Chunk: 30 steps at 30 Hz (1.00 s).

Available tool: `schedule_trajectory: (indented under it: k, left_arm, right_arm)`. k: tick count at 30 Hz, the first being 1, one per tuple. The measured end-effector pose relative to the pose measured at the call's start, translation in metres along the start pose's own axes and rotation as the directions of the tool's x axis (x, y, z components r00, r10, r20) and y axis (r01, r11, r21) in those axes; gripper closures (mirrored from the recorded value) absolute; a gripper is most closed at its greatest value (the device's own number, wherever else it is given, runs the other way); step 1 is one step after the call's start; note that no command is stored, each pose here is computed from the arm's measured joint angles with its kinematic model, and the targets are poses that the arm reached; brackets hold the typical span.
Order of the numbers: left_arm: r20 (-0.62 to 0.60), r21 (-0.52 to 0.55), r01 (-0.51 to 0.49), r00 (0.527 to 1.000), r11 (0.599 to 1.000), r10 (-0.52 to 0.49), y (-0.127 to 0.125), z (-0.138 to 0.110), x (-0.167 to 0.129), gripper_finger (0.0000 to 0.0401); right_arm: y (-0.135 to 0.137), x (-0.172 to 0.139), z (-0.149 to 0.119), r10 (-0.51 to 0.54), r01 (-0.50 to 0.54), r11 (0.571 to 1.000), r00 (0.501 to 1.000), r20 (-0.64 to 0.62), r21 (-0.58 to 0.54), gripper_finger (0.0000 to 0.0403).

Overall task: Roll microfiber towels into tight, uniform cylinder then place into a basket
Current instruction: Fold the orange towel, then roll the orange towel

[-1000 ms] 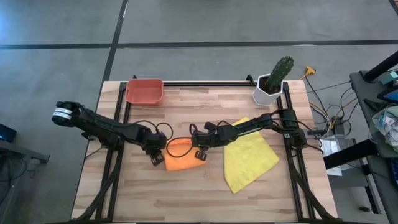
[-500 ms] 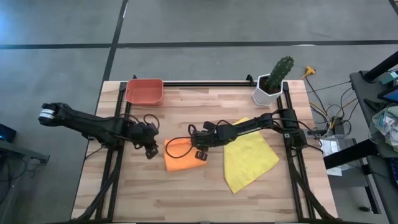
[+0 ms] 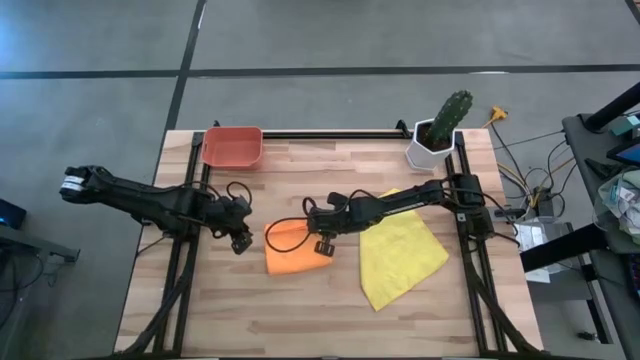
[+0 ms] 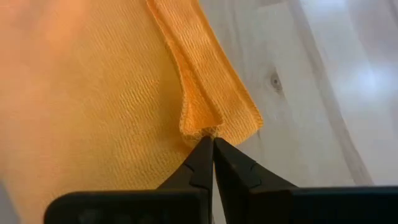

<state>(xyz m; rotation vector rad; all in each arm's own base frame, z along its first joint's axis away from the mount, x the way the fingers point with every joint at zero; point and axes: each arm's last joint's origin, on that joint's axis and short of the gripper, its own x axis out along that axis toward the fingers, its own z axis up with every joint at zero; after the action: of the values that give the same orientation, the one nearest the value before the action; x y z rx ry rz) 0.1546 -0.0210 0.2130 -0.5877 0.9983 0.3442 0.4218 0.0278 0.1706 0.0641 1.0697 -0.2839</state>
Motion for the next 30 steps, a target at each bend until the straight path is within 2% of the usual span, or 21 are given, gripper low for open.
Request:
schedule_trajectory:
  k: [7,11,16,19,23,30]
  left_arm:
    - [-0.005,0.0,0.0,1.0,1.0,0.0,0.0,0.0,0.001,0.0276]
    - [0.0,-0.001,0.005,1.0,1.0,-0.005,-0.001,0.001,0.001,0.0276]
    - [0.048,0.015,0.068,0.996,0.998,-0.069,-0.009,0.007,-0.006,0.0276]
    - [0.091,0.076,0.126,0.987,0.989,-0.132,-0.017,0.011,-0.013,0.0276]
    - [0.123,0.143,0.167,0.975,0.976,-0.185,-0.027,0.016,-0.02,0.0276]
    - [0.114,0.161,0.177,0.974,0.971,-0.197,-0.032,0.015,-0.02,0.0276]
  right_arm:
    - [-0.001,-0.004,0.001,0.003,-0.003,1.0,1.0,0.01,-0.012,0.0395]
    - [-0.001,0.006,-0.003,-0.005,0.004,0.999,1.0,-0.01,-0.037,0.0394]
    - [-0.003,0.014,-0.007,-0.017,0.018,1.0,0.999,-0.046,0.003,0.0394]
    - [-0.004,0.013,-0.006,-0.017,0.018,0.999,0.999,-0.041,0.029,0.039]
    - [-0.004,0.005,0.001,-0.007,0.007,1.0,1.0,-0.004,0.029,0.0362]
    - [-0.006,-0.007,0.01,-0.001,0.0,0.999,1.0,0.026,0.032,0.0282]
